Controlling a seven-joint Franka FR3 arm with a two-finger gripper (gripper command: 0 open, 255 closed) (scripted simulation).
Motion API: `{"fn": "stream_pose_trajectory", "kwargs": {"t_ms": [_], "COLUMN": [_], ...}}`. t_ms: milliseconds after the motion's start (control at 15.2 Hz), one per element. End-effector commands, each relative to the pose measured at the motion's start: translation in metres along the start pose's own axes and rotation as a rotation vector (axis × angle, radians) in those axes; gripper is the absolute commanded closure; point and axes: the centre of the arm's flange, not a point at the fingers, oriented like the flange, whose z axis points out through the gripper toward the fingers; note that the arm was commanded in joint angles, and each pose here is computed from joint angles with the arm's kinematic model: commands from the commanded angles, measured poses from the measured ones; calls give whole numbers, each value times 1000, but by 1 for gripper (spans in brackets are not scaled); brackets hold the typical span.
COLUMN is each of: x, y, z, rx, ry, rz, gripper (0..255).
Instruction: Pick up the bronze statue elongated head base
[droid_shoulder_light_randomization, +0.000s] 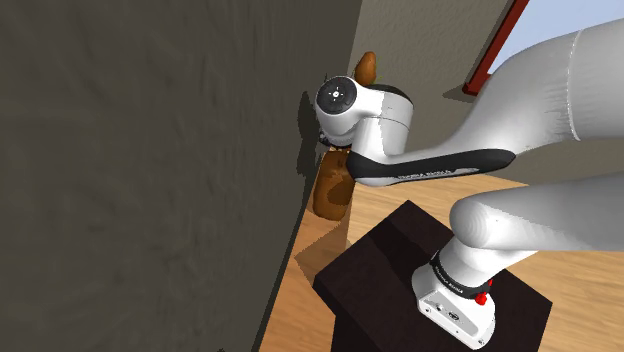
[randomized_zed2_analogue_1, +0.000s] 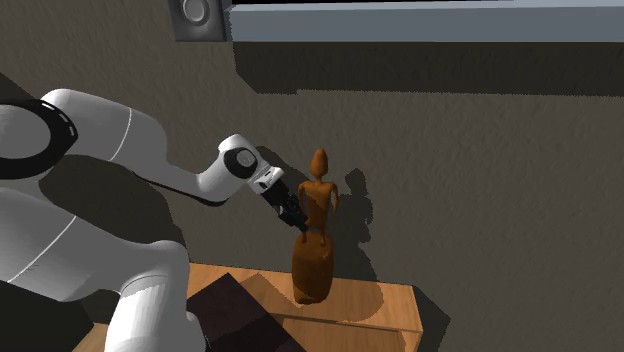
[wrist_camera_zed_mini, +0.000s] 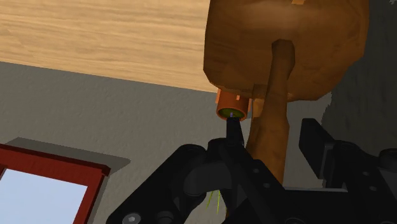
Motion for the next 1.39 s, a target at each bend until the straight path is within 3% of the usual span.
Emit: {"fn": "stream_pose_trajectory", "kwargs": {"t_ms": [0,1320], "x": [-1,53], "y": [1,13], "z": [2,-57], "rx": [-5,-5], "ry": [-2,-3], "rz": [0,0], "gripper": [255,255]}}
